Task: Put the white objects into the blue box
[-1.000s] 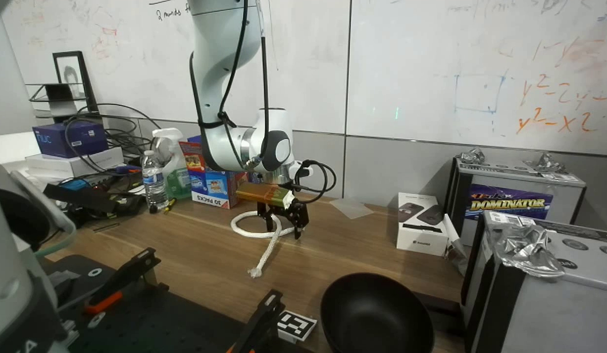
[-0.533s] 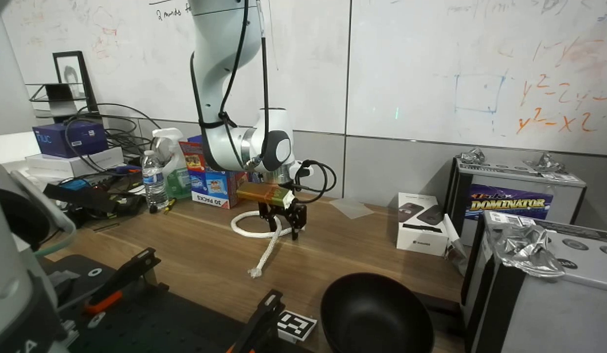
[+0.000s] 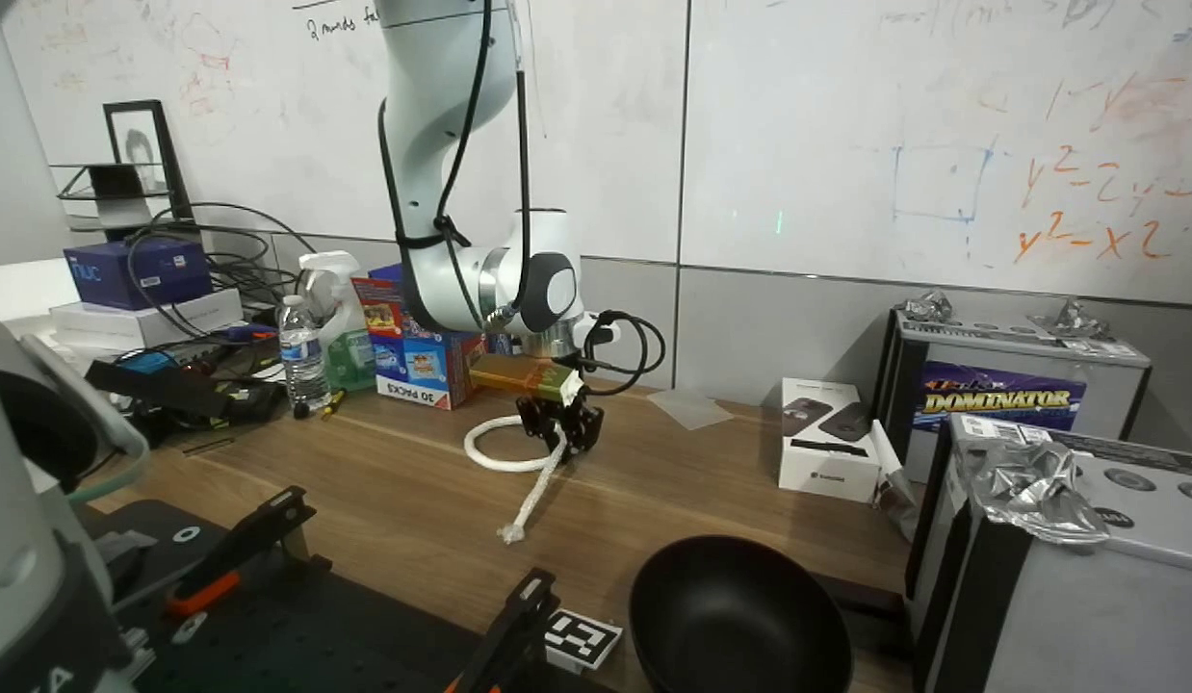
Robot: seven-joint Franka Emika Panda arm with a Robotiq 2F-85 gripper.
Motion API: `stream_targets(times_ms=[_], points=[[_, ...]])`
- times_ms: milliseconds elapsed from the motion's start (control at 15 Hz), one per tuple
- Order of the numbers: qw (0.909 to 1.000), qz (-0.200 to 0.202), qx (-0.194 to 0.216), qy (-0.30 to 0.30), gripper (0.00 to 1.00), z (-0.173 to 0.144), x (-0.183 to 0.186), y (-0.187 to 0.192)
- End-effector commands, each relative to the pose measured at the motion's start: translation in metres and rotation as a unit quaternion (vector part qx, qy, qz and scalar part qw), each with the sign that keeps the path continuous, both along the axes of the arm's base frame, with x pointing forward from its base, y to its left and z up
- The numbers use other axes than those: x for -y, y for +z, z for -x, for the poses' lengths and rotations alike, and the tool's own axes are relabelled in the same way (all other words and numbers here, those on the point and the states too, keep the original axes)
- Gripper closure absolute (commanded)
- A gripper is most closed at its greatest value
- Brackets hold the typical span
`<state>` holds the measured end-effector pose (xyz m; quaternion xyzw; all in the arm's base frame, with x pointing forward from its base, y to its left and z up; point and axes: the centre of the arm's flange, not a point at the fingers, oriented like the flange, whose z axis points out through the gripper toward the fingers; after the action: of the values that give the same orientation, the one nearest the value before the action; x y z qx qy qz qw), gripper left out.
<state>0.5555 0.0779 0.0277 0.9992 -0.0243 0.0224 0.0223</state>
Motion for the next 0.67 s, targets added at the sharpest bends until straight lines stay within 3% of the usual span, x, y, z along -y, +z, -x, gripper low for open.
stream_targets(times_ms=[0, 267, 600], points=[[0.9996, -0.019, -0.022, -0.004, 0.98, -0.007, -0.001, 0.001], [0.9955, -0.071, -0.063, -0.003, 0.98, -0.016, -0.009, 0.026], [0.9786, -0.173, -0.111, 0.007, 0.98, -0.038, -0.029, 0.108]])
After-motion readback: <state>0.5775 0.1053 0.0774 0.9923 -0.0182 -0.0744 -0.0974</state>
